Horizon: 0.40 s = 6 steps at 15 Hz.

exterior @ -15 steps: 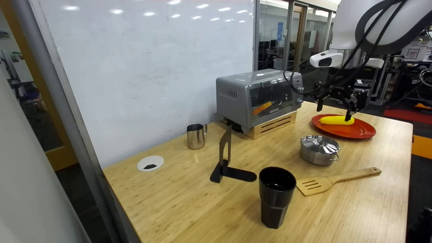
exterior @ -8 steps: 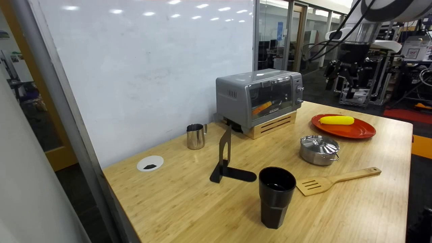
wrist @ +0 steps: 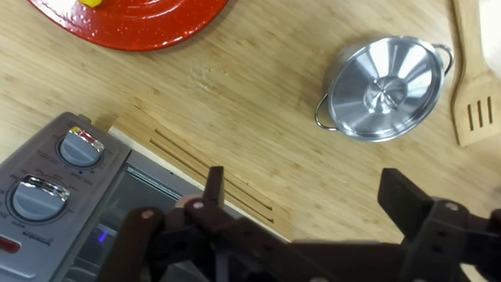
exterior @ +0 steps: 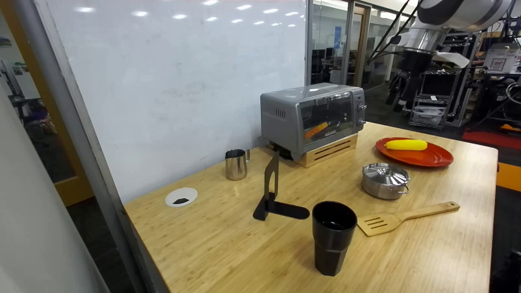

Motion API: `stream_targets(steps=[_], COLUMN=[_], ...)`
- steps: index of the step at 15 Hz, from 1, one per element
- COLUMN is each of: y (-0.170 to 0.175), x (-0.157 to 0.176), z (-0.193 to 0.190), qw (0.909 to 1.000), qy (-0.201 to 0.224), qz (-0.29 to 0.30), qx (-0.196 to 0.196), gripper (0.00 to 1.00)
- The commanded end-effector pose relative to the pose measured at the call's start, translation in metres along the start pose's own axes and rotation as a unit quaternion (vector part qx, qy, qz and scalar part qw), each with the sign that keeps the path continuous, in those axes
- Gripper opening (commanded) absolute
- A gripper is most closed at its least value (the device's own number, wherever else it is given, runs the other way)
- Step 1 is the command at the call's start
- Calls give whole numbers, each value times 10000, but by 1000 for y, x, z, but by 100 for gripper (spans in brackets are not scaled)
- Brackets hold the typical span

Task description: Place the salt shaker in the pot then close the pot

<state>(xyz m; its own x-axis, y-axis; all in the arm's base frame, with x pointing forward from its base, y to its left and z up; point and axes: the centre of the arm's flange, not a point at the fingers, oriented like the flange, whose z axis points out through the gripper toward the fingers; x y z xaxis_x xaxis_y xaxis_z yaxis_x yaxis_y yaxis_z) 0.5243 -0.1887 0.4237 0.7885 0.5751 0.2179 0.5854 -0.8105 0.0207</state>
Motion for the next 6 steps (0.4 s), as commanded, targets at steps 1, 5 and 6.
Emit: stream_targets(steps=[1, 5, 6], y=[17, 11, 12], x=[11, 5, 5], z=[22, 29, 33], qw=[9948, 9922, 9913], qy=[126, 3, -12], qz=[1008, 1244, 1315], qx=[-36, -25, -30], gripper=[100, 100, 100])
